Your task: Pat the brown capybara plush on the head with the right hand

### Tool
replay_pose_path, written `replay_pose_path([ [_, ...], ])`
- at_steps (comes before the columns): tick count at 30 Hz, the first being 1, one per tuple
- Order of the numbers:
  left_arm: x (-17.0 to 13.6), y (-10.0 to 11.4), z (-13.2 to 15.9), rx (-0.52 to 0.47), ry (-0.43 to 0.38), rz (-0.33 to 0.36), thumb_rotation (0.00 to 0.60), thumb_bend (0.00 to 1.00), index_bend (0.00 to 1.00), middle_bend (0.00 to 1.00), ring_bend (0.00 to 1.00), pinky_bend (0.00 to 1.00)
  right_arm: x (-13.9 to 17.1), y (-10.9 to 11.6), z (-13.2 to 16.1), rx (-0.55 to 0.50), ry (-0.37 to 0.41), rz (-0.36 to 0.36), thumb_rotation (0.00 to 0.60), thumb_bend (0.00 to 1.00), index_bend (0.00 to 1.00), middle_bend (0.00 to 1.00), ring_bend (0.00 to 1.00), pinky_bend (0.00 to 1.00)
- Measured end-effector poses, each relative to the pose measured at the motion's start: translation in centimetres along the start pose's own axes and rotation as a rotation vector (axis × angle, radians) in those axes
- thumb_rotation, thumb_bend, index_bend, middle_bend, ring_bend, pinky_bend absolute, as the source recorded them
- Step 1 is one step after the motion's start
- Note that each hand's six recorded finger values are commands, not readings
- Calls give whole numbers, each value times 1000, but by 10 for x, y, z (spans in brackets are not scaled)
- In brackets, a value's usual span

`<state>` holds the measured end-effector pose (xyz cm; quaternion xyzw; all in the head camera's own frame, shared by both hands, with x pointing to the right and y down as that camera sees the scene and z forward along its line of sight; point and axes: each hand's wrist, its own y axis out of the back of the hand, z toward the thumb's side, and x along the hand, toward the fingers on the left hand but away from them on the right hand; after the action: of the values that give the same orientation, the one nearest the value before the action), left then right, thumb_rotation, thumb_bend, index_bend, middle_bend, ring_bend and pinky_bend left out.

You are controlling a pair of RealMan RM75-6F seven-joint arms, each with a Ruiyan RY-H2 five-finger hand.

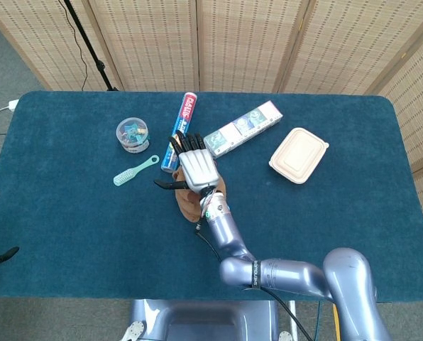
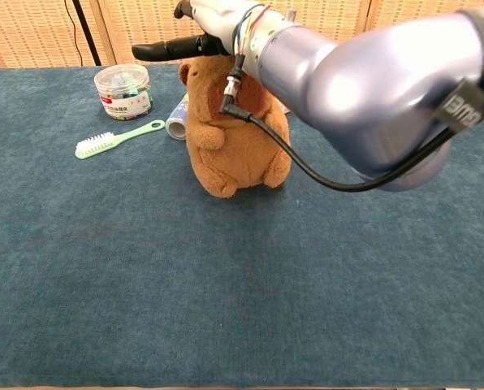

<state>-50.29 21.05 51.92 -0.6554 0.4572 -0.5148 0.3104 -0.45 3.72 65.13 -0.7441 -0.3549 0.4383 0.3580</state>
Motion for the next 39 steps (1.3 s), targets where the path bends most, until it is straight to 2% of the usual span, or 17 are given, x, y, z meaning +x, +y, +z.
replay_pose_path([
  [9,1,1,-1,-6,3,-8,600,0,0,0,0,0,-1,-21,-6,-4,-24,43,92,0,0,0,0,0],
  [20,1,1,-1,-9,-2,-6,600,0,0,0,0,0,-3,-37,-29,111,-64,54,89,0,0,0,0,0],
  [28,1,1,-1,-8,-6,-7,600,0,0,0,0,0,1,-48,-35,150,-89,83,89,0,0,0,0,0],
  [33,1,0,-1,-8,-7,-10,600,0,0,0,0,0,-1,-42,-28,141,-74,60,90,0,0,0,0,0],
  [39,2,0,-1,-9,-6,-13,600,0,0,0,0,0,0,-21,-14,121,-44,12,86,0,0,0,0,0],
])
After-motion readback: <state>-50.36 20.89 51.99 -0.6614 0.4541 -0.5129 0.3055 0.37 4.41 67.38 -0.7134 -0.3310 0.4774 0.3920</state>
